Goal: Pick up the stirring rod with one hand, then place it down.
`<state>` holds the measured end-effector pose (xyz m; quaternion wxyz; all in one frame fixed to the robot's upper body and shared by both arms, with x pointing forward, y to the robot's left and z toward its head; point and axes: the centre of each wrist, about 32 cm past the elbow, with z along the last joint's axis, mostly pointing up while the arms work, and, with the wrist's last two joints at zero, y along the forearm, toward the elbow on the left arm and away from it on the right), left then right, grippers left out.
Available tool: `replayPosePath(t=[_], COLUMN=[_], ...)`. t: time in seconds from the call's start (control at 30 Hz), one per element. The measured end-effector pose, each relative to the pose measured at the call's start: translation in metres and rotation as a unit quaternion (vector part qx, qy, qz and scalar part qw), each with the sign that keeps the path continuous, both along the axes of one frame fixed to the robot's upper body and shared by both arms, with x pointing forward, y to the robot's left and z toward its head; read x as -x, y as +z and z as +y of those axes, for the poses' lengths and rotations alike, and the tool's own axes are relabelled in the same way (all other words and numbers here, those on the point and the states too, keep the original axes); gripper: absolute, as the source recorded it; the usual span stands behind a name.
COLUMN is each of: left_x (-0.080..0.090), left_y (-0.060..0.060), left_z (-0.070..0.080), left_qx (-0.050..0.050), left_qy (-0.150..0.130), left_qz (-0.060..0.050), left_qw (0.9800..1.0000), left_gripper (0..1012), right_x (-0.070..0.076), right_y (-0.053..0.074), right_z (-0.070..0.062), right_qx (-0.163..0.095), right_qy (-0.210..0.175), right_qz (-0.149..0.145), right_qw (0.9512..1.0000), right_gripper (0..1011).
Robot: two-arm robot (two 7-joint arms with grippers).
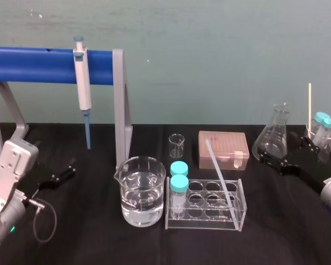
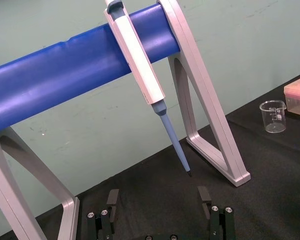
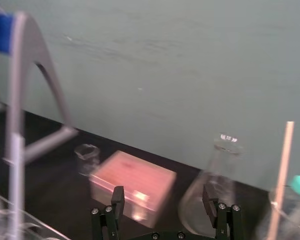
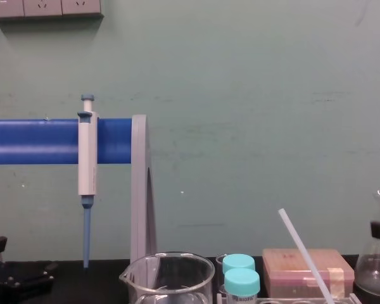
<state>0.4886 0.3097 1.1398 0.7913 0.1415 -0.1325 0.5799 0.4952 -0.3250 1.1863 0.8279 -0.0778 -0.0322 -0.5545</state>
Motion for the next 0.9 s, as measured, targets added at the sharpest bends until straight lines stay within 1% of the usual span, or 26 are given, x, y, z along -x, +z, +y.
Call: replayPosePath(t=[0.03,0.07,0.1,0.13,0.2,0.23,0.27,0.3,0.33,0.37,0.43,0.53,0.57,0.63,0.67,0.73,0.9], left_x=[0.000,0.000,0.000,0.000,0.000,0.000,0.000,0.000,0.000,0.000,0.000,0.000,0.000,0.000,0.000,0.000,0.000], left_y=[0.000,0.000,0.000,0.000,0.000,0.000,0.000,0.000,0.000,0.000,0.000,0.000,0.000,0.000,0.000,0.000,0.000], left_z=[0.000,0.000,0.000,0.000,0.000,0.000,0.000,0.000,0.000,0.000,0.000,0.000,0.000,0.000,0.000,0.000,0.000], left_qx=[0.000,0.000,0.000,0.000,0.000,0.000,0.000,0.000,0.000,0.000,0.000,0.000,0.000,0.000,0.000,0.000,0.000], left_qy=[0.000,0.000,0.000,0.000,0.000,0.000,0.000,0.000,0.000,0.000,0.000,0.000,0.000,0.000,0.000,0.000,0.000], left_qz=[0.000,0.000,0.000,0.000,0.000,0.000,0.000,0.000,0.000,0.000,0.000,0.000,0.000,0.000,0.000,0.000,0.000], left_qw=[1.0000,1.0000,1.0000,1.0000,1.0000,1.0000,1.0000,1.0000,1.0000,1.0000,1.0000,1.0000,1.0000,1.0000,1.0000,1.0000,1.0000], left_gripper=[1000,1000,1000,1000,1000,1000,1000,1000,1000,1000,1000,1000,1000,1000,1000,1000,1000], right_x=[0.000,-0.001,-0.002,-0.002,-0.005,-0.005,-0.007,-0.008,-0.008,-0.009,-0.011,-0.013,-0.014,-0.015,-0.016,-0.018,-0.023], right_y=[0.004,0.012,0.017,0.017,0.031,0.031,0.039,0.041,0.041,0.045,0.050,0.053,0.055,0.056,0.057,0.058,0.058], right_z=[-0.001,-0.002,-0.002,-0.002,-0.003,-0.003,-0.002,-0.001,-0.001,0.000,0.003,0.006,0.009,0.011,0.014,0.018,0.026], right_qx=[-0.010,-0.028,-0.036,-0.036,-0.056,-0.056,-0.064,-0.067,-0.067,-0.069,-0.067,-0.063,-0.059,-0.055,-0.051,-0.043,-0.030], right_qy=[0.007,0.021,0.029,0.029,0.061,0.061,0.083,0.093,0.093,0.110,0.134,0.156,0.170,0.183,0.194,0.205,0.210], right_qz=[0.007,0.023,0.030,0.030,0.057,0.057,0.072,0.079,0.079,0.087,0.093,0.096,0.098,0.099,0.103,0.111,0.141], right_qw=[0.9999,0.9991,0.9985,0.9985,0.9950,0.9950,0.9918,0.9903,0.9903,0.9878,0.9843,0.9811,0.9788,0.9765,0.9744,0.9715,0.9669], right_gripper=[1003,1002,1002,1003,1002,1002,1002,1003,1003,1003,1002,1002,1002,1002,1003,1002,1002])
